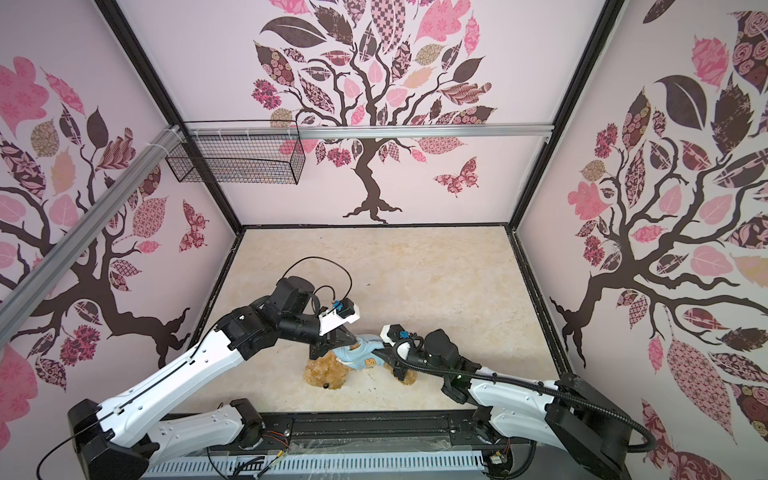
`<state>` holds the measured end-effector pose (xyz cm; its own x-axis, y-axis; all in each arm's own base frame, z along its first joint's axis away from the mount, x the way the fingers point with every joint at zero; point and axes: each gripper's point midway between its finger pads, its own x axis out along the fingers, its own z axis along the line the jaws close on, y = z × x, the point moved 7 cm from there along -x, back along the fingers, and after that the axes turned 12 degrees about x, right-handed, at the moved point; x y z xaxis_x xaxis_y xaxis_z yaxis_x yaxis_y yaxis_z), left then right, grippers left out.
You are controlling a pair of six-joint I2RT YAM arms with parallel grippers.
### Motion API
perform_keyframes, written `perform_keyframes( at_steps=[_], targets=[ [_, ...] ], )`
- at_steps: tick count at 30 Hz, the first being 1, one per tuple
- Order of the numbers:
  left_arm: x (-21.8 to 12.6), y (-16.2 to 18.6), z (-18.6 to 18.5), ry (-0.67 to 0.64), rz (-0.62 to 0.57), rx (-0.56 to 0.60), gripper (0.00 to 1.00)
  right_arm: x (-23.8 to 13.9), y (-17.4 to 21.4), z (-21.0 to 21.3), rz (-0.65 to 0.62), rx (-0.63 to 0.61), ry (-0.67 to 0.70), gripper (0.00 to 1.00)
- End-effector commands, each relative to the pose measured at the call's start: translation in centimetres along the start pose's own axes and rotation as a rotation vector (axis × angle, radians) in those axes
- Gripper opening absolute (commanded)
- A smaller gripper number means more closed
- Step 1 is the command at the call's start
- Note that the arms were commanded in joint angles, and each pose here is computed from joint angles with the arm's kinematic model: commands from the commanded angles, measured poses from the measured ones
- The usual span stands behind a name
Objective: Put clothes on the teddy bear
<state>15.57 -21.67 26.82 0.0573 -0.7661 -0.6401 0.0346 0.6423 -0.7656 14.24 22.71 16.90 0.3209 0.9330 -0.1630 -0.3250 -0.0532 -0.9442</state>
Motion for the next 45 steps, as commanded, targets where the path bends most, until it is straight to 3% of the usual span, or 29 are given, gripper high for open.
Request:
perform_keyframes(
  at_steps=[1, 13, 25, 32, 39, 45],
  targets=[
    [-0.5, -0.4, 0.2, -0.004, 0.05, 0.038, 0.08, 0.6, -2.8, 0.5, -0.077, -0.042, -0.031, 0.01],
    [1.5, 0.3, 0.1, 0.036, 0.09, 0.05, 0.12, 0.6, -3.6, 0.7, -0.1, -0.031, -0.041, 0.01],
    [3.3, 0.6, -0.1, 0.058, 0.118, 0.073, 0.33, 0.9, -5.7, 1.4, -0.184, 0.105, -0.109, 0.02],
    [3.3, 0.9, -0.5, 0.052, 0.119, 0.087, 0.39, 1.1, -6.9, 1.1, -0.206, 0.189, -0.072, 0.02],
    [4.8, 1.5, 1.2, -0.045, 0.157, 0.088, 0.34, 1.0, -8.9, 2.5, -0.264, 0.286, -0.206, 0.01],
    [5.0, 1.3, 0.9, -0.02, 0.109, 0.035, 0.13, 0.6, -8.7, 2.3, -0.297, 0.296, -0.181, 0.01]
  ],
)
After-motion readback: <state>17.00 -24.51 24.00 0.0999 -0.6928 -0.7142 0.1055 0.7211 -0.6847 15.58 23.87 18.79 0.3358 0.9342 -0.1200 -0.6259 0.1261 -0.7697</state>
